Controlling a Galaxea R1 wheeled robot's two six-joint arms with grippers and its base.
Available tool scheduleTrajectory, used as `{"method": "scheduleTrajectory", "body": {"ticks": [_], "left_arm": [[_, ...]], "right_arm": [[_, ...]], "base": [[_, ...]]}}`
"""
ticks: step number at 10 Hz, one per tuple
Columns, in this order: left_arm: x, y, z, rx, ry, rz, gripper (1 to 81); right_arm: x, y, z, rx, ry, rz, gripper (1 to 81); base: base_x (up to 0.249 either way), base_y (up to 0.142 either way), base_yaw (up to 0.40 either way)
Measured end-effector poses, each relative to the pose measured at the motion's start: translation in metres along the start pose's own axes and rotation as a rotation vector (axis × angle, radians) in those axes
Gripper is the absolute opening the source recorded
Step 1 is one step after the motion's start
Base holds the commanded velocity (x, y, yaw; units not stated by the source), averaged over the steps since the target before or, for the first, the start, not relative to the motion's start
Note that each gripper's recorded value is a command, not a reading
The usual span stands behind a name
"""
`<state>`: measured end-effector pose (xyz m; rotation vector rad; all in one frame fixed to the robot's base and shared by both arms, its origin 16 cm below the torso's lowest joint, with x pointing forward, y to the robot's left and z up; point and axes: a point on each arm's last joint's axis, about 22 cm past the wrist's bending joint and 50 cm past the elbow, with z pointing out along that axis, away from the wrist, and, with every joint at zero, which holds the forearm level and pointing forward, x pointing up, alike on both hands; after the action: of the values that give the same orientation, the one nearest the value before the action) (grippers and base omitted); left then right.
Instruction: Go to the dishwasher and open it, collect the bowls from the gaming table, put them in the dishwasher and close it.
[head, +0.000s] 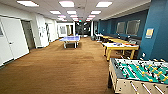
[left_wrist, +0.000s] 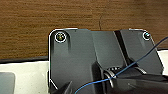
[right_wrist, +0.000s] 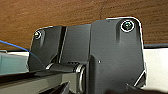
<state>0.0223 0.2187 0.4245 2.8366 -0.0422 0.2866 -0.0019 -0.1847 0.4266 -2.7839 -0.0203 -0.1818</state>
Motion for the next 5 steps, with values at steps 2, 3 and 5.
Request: {"method": "scheduleTrajectory", "body": {"ticks": [2, 3, 5], "left_arm": [[-0.02, 0.0, -0.003, 0.002, -0.03, -0.006, 81.1], [-0.021, 0.0, -0.003, 0.002, -0.03, -0.005, 81.1], [-0.017, 0.0, -0.002, 0.001, -0.024, -0.004, 81.1]], "right_arm": [[-0.017, -0.002, 0.0, 0.002, -0.025, 0.004, 81.1], [-0.017, -0.003, 0.0, 0.003, -0.024, 0.004, 81.1], [-0.014, -0.003, 0.0, 0.003, -0.018, 0.003, 81.1]], "base": [[0.145, 0.0, 0.0], [0.162, 0.0, 0.0], [0.17, 0.0, 0.0]]}}
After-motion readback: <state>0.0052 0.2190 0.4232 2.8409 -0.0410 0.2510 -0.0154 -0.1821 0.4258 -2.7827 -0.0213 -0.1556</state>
